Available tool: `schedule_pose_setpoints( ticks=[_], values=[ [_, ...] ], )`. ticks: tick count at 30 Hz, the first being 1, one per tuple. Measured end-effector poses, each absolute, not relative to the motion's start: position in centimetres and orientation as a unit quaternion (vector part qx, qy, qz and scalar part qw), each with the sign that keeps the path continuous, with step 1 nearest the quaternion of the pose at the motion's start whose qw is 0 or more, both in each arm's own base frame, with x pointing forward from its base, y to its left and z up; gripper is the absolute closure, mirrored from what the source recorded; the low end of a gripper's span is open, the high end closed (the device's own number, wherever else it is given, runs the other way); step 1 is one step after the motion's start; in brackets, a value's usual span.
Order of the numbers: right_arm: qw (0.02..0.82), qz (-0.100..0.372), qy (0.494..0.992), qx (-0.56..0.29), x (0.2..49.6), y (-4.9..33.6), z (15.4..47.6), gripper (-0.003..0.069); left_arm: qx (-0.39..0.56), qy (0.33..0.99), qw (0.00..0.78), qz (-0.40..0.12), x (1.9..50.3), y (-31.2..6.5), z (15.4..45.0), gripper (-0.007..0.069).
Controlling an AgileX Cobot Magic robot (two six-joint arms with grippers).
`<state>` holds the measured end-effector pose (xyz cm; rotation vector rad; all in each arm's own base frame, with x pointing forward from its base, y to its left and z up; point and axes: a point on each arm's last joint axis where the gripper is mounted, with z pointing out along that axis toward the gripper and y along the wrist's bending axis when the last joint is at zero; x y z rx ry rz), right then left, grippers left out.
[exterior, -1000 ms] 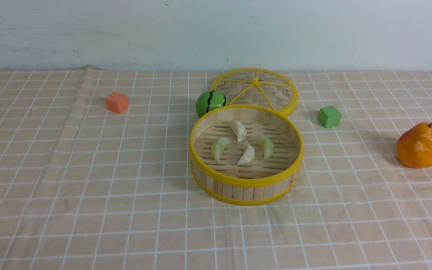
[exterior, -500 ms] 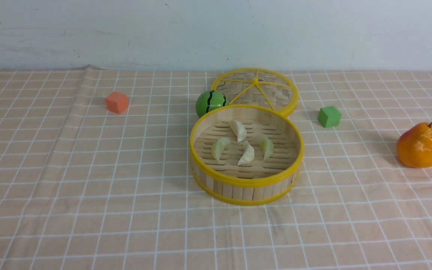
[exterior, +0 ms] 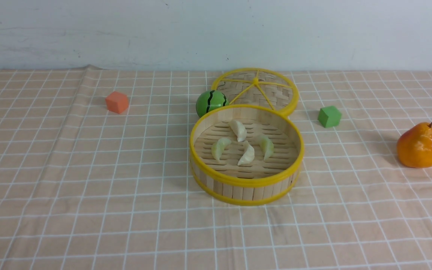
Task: Put the dumplings into the steamer on the table with the brown tablecloth.
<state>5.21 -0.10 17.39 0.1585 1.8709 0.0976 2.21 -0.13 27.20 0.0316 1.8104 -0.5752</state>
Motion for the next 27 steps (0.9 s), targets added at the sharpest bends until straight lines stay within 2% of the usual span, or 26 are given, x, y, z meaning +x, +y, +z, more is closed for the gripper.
schedule_pose_setpoints(
  ticks=[27],
  values=[
    [0.59,0.044,0.803,0.07,5.21,-0.09,17.39,0.0645,0.014,0.775,0.582,-0.246,2.21,-0.13,27.2,0.0533]
  ],
)
